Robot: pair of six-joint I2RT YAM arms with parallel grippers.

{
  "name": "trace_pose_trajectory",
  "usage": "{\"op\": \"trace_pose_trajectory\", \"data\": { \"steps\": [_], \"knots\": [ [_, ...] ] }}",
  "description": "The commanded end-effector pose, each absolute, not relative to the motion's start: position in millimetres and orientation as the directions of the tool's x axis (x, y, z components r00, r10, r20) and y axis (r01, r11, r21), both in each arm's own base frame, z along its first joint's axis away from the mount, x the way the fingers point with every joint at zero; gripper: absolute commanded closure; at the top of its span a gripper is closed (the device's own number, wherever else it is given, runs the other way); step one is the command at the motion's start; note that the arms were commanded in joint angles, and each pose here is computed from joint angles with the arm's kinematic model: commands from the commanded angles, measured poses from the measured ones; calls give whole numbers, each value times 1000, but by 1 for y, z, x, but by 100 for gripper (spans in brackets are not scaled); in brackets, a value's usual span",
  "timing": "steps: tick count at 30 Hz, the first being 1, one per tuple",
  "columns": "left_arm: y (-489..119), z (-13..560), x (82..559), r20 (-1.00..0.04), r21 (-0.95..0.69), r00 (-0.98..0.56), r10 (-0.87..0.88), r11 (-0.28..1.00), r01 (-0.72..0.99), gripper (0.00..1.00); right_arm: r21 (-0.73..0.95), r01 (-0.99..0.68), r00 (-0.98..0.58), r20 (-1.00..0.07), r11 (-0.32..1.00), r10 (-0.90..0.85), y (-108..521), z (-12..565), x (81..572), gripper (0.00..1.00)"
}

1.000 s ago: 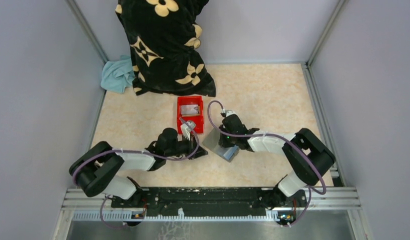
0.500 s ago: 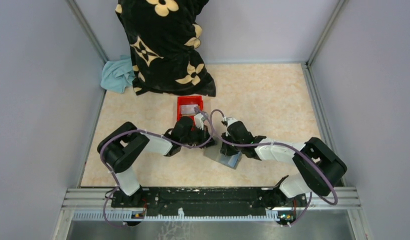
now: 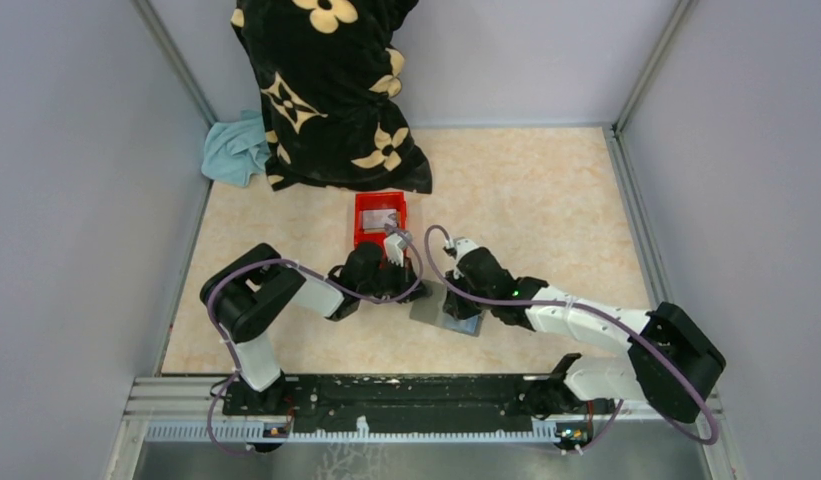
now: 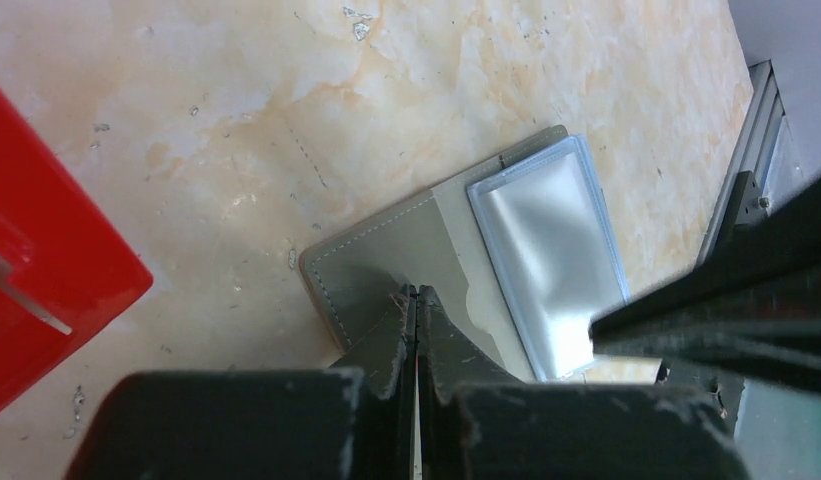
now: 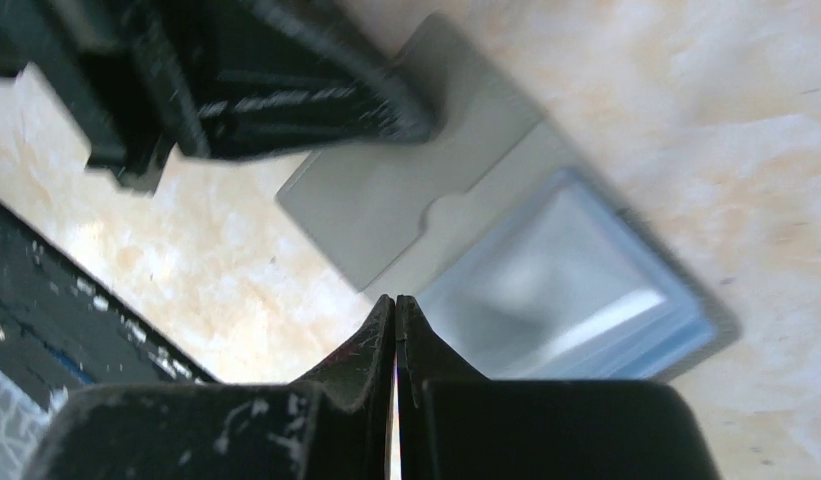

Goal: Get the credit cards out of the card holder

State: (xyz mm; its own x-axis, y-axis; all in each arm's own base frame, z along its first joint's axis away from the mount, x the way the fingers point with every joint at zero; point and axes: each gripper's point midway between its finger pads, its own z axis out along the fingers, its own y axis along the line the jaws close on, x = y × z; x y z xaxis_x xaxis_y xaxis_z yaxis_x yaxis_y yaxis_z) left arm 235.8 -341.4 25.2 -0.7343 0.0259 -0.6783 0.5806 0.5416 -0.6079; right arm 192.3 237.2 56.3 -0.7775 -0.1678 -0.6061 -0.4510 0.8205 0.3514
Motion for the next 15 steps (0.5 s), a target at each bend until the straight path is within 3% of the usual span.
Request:
{"op": "trace_pose_trajectory", "data": {
  "steps": [1, 7, 15],
  "knots": [
    [-336, 21, 235, -674, -605, -739, 15, 562, 564, 100, 358, -504, -755, -624, 786, -200, 261, 71, 168, 100],
    [-340, 30, 236, -678, -616, -735, 2, 545, 570, 100, 416, -437, -811, -565, 797, -150, 252, 46, 137, 100],
    [-336, 38, 234, -687, -607, -727, 2, 548, 575, 100, 320, -330, -846, -517, 888, -128, 200, 25, 133, 100]
  ]
}}
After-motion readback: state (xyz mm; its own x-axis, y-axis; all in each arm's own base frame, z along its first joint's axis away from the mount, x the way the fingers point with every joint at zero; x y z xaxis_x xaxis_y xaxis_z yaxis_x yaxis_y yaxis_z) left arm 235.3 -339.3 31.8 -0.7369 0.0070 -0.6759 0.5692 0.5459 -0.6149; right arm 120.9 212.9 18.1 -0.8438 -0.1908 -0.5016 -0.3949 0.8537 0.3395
